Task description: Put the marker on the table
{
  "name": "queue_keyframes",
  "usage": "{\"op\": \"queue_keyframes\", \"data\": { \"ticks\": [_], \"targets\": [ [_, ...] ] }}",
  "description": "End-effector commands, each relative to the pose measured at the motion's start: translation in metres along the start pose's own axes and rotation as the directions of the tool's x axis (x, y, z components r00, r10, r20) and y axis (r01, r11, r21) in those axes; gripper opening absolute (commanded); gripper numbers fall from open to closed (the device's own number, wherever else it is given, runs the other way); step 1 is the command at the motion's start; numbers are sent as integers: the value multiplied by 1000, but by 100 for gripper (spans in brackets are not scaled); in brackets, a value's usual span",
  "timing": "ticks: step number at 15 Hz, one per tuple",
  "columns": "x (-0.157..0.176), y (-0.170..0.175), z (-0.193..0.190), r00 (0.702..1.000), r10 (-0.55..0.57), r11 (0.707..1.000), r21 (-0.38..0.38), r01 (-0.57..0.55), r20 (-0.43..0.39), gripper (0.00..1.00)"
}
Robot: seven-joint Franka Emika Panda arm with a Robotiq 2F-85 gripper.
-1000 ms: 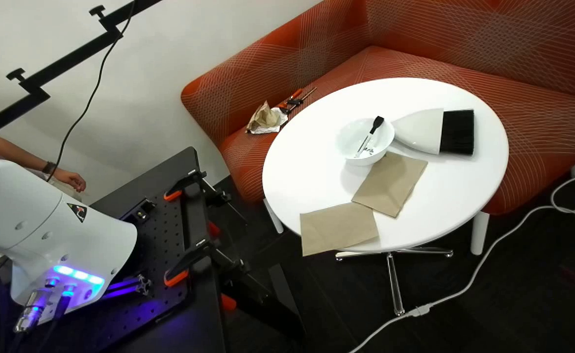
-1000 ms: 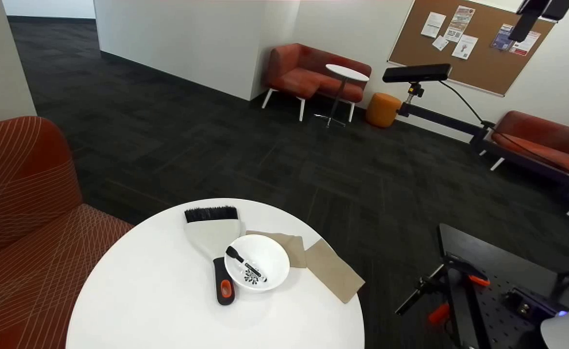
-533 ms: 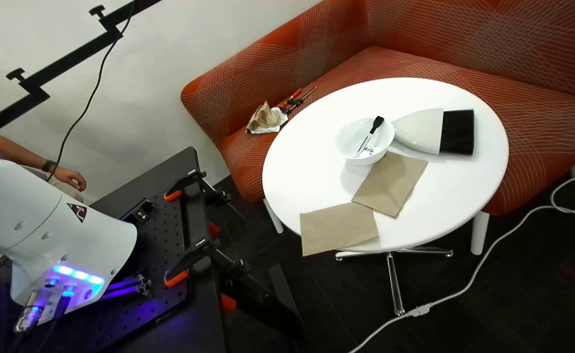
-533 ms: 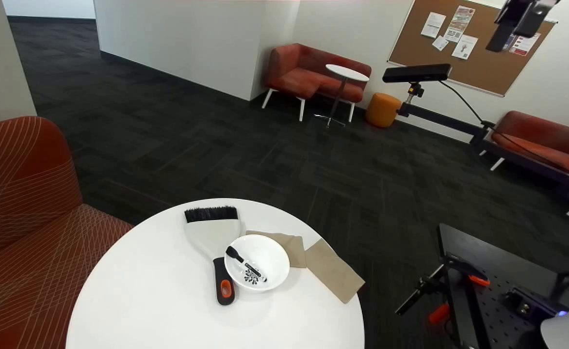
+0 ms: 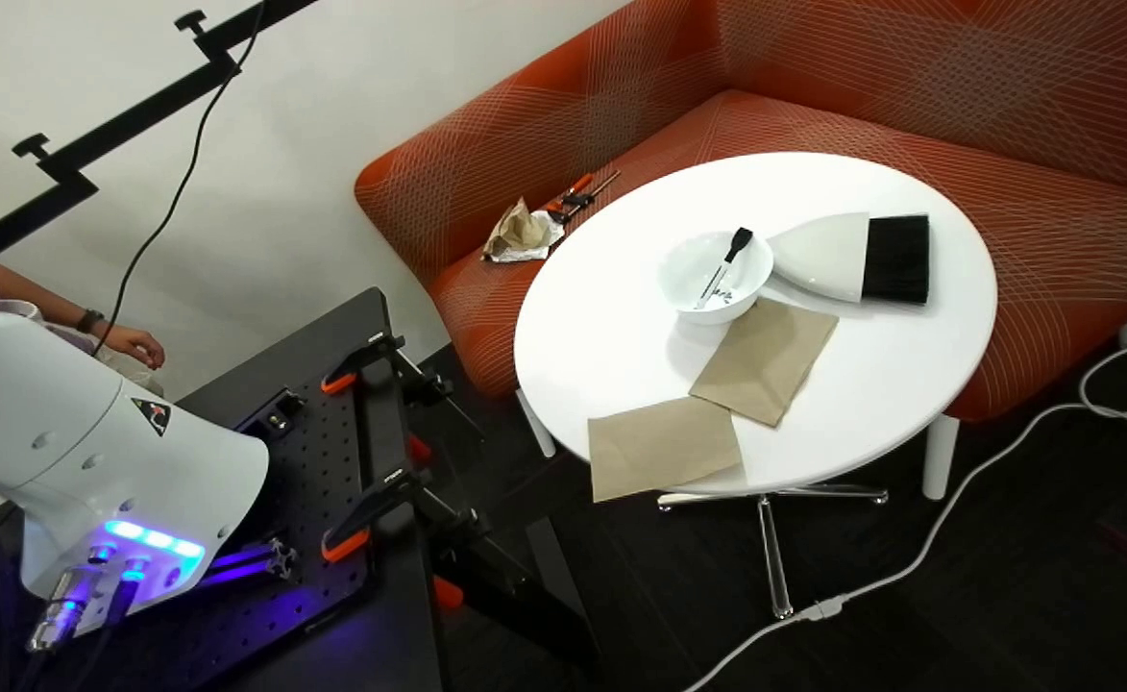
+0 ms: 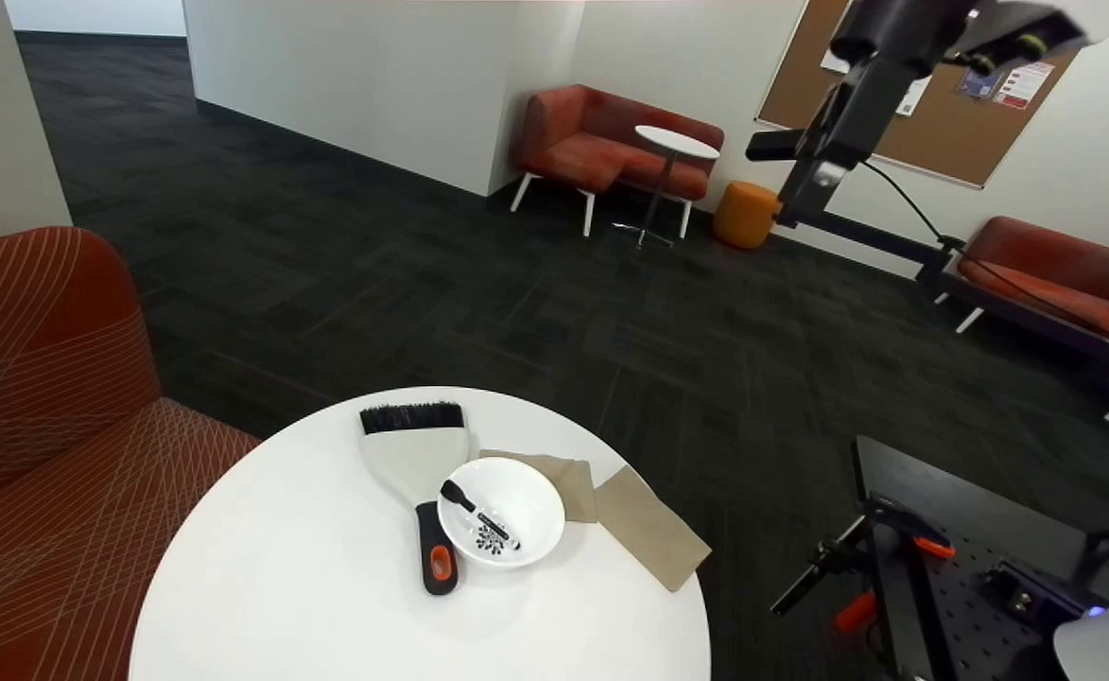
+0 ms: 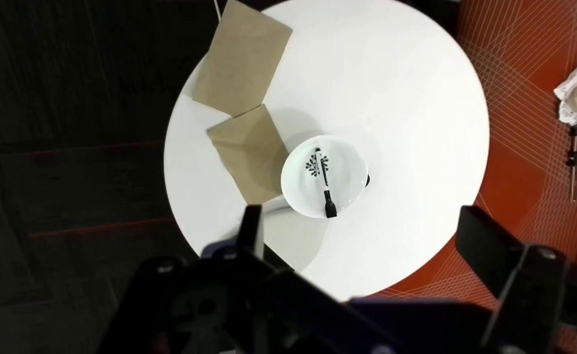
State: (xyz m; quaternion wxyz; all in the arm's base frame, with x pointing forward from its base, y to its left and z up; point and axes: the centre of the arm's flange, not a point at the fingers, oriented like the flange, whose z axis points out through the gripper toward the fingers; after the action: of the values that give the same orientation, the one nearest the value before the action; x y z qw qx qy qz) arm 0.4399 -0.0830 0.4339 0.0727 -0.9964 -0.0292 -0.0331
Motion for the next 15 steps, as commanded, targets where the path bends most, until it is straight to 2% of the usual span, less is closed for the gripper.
{"op": "queue_keyframes", "data": {
  "ticks": [1, 5, 8, 9, 11, 15],
  "targets": [
    [30, -9, 59, 999, -19, 1000, -12, 19, -42, 100],
    [48, -24, 117, 998, -23, 999, -28, 22, -61, 100],
    [53, -35, 148, 999, -33, 999, -22, 33, -17, 100],
    [43, -32, 135, 999, -32, 999, -34, 32, -20, 100],
    [43, -34, 146, 999, -37, 999, -32, 37, 2, 100],
    [44, -31, 142, 999, -31, 999, -33, 31, -7, 100]
  ]
}}
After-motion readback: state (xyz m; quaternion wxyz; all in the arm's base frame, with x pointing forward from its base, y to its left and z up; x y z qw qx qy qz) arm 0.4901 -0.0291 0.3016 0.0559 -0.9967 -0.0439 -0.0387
